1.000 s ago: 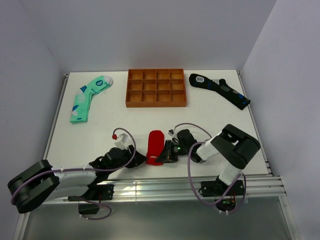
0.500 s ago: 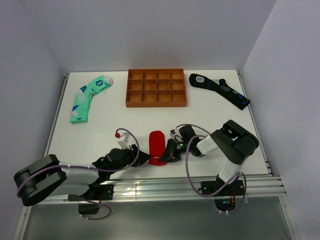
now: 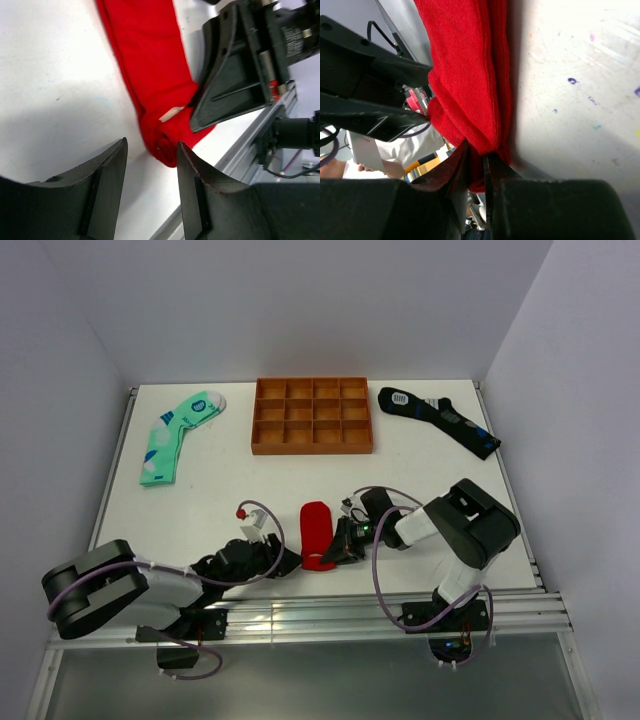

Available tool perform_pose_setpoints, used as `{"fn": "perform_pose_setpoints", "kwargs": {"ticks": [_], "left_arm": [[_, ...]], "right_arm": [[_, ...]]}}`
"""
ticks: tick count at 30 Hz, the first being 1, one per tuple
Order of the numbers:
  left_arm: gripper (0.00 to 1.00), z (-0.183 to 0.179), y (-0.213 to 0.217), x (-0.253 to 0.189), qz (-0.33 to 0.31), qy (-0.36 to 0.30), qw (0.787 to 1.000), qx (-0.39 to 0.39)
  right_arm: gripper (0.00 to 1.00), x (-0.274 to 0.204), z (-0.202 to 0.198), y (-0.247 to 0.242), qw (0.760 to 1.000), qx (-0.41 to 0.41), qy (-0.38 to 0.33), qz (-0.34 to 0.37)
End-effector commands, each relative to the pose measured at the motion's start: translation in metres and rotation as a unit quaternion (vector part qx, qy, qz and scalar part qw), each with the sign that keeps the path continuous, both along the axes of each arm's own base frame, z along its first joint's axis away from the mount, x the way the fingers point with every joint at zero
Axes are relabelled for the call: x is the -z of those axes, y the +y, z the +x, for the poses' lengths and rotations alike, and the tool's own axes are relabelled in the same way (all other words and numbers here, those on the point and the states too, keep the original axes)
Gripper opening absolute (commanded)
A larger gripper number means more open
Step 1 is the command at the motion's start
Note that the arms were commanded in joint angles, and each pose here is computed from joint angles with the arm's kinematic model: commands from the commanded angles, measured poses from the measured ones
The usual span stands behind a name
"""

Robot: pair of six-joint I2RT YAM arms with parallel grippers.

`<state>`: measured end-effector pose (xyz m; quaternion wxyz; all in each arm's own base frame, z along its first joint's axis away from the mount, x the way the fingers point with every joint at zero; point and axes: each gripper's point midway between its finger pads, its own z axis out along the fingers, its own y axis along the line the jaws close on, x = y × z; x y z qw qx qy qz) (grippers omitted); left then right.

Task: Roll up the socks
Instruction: Roll the sock at the center of the board.

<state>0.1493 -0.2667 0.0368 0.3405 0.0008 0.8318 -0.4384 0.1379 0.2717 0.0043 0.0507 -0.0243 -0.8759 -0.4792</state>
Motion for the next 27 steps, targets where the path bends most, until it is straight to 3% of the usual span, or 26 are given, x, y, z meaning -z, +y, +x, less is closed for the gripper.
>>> {"fn": "perform_pose_setpoints", "kwargs": {"ticks": [1, 15, 20, 27], "left_arm": [[0.50, -0.012, 0.008, 0.013, 0.008, -0.002, 1.000, 0.016], [0.51, -0.021, 0.003, 0.024, 0.010, 0.059, 0.998, 0.007], [0.52, -0.028, 0.009, 0.037, 0.013, 0.128, 0.991, -0.025], [0.53, -0.042, 0.005, 0.041, -0.034, 0.229, 0.971, -0.056]], "right_arm": [[0.00, 0.074, -0.049, -0.068, 0.971, 0.039, 0.110, -0.209], [0.00, 0.075, -0.052, -0.069, 0.970, 0.047, 0.116, -0.207], [0.00, 0.074, -0.051, -0.067, 0.971, 0.063, 0.121, -0.199], [0.00, 0.075, -0.049, -0.067, 0.970, 0.072, 0.122, -0.199]]}}
